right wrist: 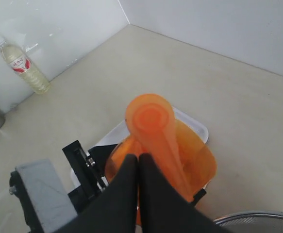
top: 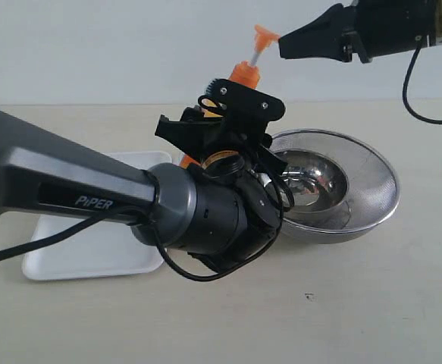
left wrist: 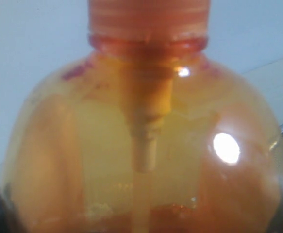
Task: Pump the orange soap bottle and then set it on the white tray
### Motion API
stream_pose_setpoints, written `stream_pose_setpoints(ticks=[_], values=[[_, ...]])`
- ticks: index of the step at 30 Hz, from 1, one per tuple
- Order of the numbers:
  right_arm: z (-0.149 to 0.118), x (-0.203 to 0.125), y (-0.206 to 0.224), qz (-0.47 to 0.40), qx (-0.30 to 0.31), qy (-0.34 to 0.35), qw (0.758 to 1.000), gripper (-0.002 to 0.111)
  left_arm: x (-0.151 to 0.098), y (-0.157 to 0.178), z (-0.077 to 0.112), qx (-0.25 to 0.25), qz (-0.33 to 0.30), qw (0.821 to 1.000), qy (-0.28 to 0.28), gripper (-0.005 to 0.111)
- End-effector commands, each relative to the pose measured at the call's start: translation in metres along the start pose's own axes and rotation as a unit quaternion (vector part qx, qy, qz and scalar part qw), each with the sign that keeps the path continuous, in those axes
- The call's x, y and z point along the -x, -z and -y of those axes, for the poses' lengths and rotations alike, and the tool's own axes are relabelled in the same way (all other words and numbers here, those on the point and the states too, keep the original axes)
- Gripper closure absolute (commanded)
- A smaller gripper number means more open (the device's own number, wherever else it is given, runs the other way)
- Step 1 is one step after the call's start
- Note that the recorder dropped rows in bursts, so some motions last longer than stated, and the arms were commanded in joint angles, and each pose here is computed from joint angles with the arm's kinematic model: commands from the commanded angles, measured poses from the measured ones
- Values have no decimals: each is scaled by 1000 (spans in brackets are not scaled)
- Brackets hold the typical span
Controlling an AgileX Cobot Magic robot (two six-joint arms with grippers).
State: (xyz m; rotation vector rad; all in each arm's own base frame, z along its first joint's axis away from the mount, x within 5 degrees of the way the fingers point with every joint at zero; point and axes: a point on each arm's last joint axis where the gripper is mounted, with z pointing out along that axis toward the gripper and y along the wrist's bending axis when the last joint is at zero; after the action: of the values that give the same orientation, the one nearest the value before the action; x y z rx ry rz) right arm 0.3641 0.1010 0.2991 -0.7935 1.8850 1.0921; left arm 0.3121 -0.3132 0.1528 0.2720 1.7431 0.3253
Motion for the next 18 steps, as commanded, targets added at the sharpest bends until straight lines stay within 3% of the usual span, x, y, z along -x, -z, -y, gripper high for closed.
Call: stream_pose_setpoints(ticks=[1,10,18], values=[[2,2,-1,5,-11,9,1000,108,15,2,-4,19,38,999,-7,102],[3,2,-1,6,-15,12,1000,108,15,2,-4,19,38,999,-7,102],[-10,4,2,2,28,22,999,108,15,2,-5,19,38,999,-8,102]])
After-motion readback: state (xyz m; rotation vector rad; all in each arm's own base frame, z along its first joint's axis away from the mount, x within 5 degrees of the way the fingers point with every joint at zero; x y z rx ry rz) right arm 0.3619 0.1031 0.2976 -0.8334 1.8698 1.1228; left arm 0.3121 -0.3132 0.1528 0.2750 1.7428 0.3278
